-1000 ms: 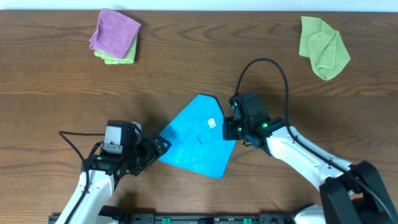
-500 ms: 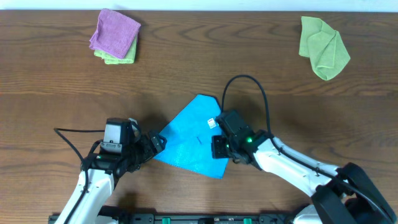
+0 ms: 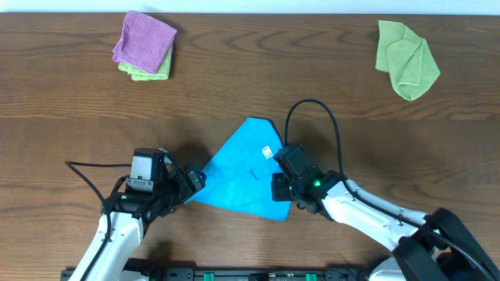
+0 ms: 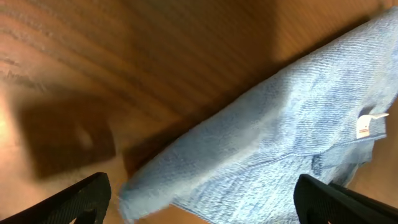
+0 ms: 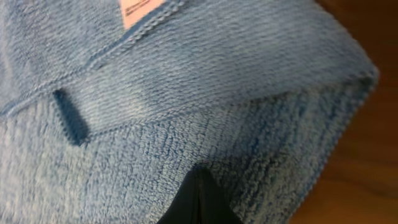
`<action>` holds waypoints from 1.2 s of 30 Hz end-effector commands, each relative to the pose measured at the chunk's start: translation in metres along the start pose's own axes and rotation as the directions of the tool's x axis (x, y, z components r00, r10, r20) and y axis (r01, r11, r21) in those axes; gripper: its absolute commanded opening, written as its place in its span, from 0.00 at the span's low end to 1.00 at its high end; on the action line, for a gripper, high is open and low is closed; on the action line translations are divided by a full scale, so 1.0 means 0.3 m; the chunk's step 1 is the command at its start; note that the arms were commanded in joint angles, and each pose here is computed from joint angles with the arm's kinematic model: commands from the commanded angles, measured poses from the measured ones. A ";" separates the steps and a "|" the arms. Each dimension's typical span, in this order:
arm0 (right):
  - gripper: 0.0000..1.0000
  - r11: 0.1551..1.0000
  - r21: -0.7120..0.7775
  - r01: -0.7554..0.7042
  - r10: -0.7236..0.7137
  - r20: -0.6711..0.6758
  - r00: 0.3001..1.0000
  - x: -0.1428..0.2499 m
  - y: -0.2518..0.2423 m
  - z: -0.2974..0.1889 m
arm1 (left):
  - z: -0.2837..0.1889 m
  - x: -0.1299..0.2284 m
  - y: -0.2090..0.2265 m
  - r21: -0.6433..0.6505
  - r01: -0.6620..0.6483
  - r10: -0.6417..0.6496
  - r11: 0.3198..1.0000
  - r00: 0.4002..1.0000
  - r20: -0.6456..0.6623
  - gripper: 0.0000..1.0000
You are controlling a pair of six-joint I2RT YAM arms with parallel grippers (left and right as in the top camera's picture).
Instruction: Fold the cloth
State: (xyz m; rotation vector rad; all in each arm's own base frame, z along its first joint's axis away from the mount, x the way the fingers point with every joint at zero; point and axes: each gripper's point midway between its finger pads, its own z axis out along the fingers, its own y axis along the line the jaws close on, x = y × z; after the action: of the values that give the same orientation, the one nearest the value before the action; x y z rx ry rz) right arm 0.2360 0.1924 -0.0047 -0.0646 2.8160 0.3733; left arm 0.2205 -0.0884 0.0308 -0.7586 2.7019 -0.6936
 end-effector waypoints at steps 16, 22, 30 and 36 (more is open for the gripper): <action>0.02 0.994 -0.097 -0.049 0.051 0.018 0.999 -0.114 -0.085 -0.059 | -0.013 0.003 -0.054 0.064 0.002 -0.001 0.998 1.000 -0.022 0.95; 0.24 0.993 -0.112 -0.045 0.062 0.151 0.987 -0.211 -0.071 -0.147 | -0.022 -0.040 -0.132 0.164 -0.042 0.038 0.985 0.999 0.025 0.99; 0.36 0.989 -0.137 -0.047 0.085 0.293 0.952 -0.342 -0.064 -0.139 | -0.027 -0.034 -0.161 0.208 -0.056 0.054 0.977 0.998 0.013 0.97; 0.36 0.983 -0.137 -0.120 0.156 0.292 0.944 -0.381 -0.107 -0.053 | -0.030 -0.044 -0.172 0.220 -0.077 0.072 0.972 0.997 0.030 0.95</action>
State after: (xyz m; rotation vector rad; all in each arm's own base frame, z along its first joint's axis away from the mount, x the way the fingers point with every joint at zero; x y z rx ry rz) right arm 0.3331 0.1656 0.0452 0.0735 2.4882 0.5533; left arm 0.2441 -0.1133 0.0567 -0.6434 2.5859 -0.9230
